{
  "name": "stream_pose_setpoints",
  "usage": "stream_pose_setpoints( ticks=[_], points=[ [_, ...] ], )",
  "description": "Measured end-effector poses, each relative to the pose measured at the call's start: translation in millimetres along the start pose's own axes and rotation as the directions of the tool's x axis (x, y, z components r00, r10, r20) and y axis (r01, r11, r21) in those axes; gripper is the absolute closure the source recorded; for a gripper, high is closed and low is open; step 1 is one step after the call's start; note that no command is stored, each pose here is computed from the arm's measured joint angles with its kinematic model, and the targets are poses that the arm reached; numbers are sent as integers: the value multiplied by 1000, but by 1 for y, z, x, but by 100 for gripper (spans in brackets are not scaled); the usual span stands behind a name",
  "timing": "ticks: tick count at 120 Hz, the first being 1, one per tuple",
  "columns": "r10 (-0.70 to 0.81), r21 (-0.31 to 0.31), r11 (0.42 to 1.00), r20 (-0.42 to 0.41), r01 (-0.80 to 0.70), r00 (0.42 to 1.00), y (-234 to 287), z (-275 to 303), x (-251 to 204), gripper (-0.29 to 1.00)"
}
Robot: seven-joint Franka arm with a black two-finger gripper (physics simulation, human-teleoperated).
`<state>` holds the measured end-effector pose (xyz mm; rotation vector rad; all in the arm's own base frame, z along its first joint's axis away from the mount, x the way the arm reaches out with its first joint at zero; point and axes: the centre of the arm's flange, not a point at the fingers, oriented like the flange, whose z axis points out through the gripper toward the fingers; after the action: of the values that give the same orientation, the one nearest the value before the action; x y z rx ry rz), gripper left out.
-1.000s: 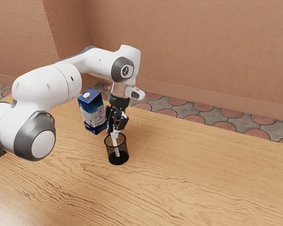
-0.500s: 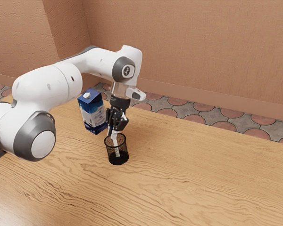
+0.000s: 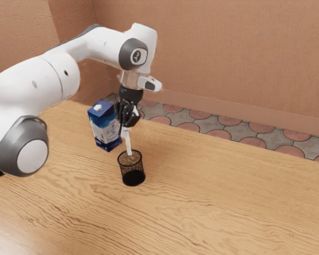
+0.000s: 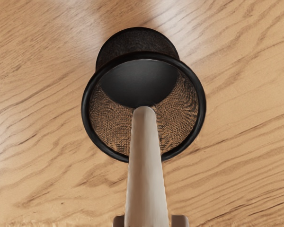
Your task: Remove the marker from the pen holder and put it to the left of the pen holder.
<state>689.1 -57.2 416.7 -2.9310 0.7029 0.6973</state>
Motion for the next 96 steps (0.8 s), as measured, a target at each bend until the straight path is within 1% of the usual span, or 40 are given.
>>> stream_pose_setpoints(
  ticks=[18,27,36,51,70,86,96],
  points=[
    [-24,45,999,-45,26,999,11,-54,-60,76],
    [-48,51,997,-60,51,997,13,-72,-100,76],
    [-87,44,995,-63,90,994,2,-77,-131,76],
    [-171,9,985,-53,172,984,-36,-72,-164,76],
    [-270,-51,962,-14,269,963,-85,-55,-194,76],
    [-337,-112,934,47,340,940,-126,-28,-210,76],
    [-357,-145,918,101,369,928,-146,-5,-207,76]
  ],
)
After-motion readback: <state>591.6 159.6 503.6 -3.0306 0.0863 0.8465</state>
